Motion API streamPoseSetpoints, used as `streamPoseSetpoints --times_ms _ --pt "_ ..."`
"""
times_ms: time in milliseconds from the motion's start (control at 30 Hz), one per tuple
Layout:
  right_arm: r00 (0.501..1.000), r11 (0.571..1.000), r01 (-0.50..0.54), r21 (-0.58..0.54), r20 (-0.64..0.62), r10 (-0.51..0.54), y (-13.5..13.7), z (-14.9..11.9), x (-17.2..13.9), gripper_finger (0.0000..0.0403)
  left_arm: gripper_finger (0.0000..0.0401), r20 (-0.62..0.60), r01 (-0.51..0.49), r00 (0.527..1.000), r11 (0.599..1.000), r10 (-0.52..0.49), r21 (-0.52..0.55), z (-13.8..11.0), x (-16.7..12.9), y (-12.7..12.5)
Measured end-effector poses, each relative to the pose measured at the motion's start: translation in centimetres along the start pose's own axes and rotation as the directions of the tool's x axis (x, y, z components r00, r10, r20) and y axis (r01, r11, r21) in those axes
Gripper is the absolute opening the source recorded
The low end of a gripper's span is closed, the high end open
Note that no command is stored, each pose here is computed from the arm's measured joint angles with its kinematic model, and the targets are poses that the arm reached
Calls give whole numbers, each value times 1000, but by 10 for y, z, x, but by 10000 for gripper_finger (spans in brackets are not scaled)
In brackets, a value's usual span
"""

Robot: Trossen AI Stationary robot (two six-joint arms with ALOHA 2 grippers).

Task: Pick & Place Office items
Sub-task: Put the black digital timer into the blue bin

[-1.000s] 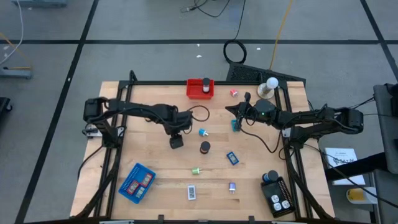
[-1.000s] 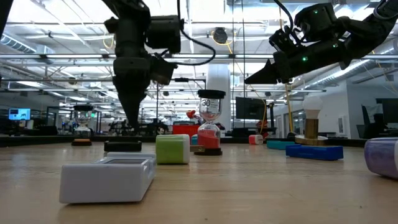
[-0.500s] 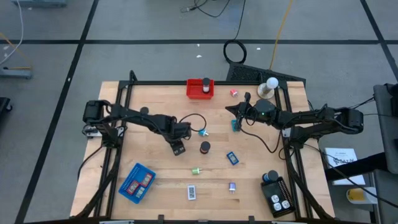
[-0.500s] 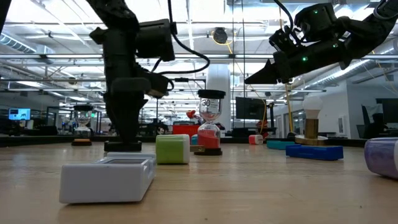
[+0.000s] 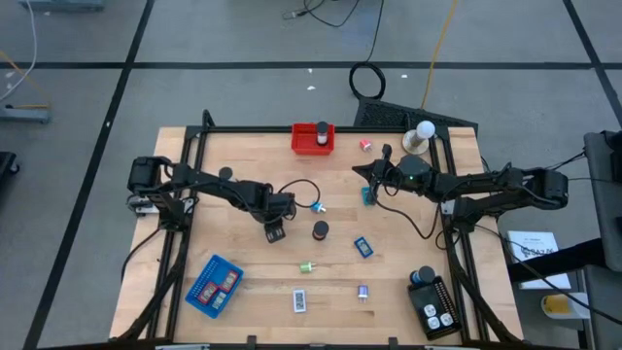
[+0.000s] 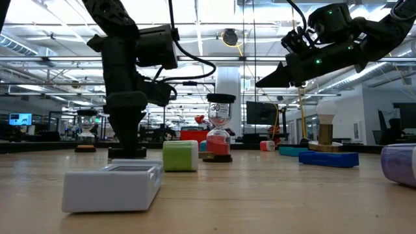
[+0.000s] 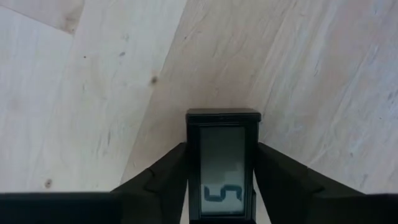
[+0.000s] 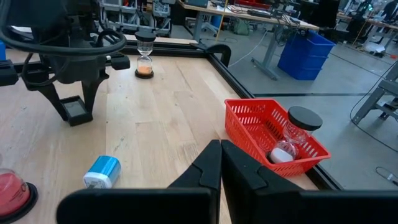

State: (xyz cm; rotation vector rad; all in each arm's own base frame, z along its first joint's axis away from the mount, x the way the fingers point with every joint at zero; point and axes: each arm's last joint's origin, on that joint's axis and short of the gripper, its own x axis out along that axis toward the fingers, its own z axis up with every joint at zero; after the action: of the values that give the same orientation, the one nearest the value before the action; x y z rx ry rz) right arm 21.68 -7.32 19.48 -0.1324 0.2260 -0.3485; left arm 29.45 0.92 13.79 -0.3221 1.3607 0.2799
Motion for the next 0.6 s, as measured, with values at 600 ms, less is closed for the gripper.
streamPoseSetpoints --times_ms 600 --pt "1000 1000 0 7 0 0 0 0 0 4 148 106 138 988 957 -114 -254 -42 -93 -18"
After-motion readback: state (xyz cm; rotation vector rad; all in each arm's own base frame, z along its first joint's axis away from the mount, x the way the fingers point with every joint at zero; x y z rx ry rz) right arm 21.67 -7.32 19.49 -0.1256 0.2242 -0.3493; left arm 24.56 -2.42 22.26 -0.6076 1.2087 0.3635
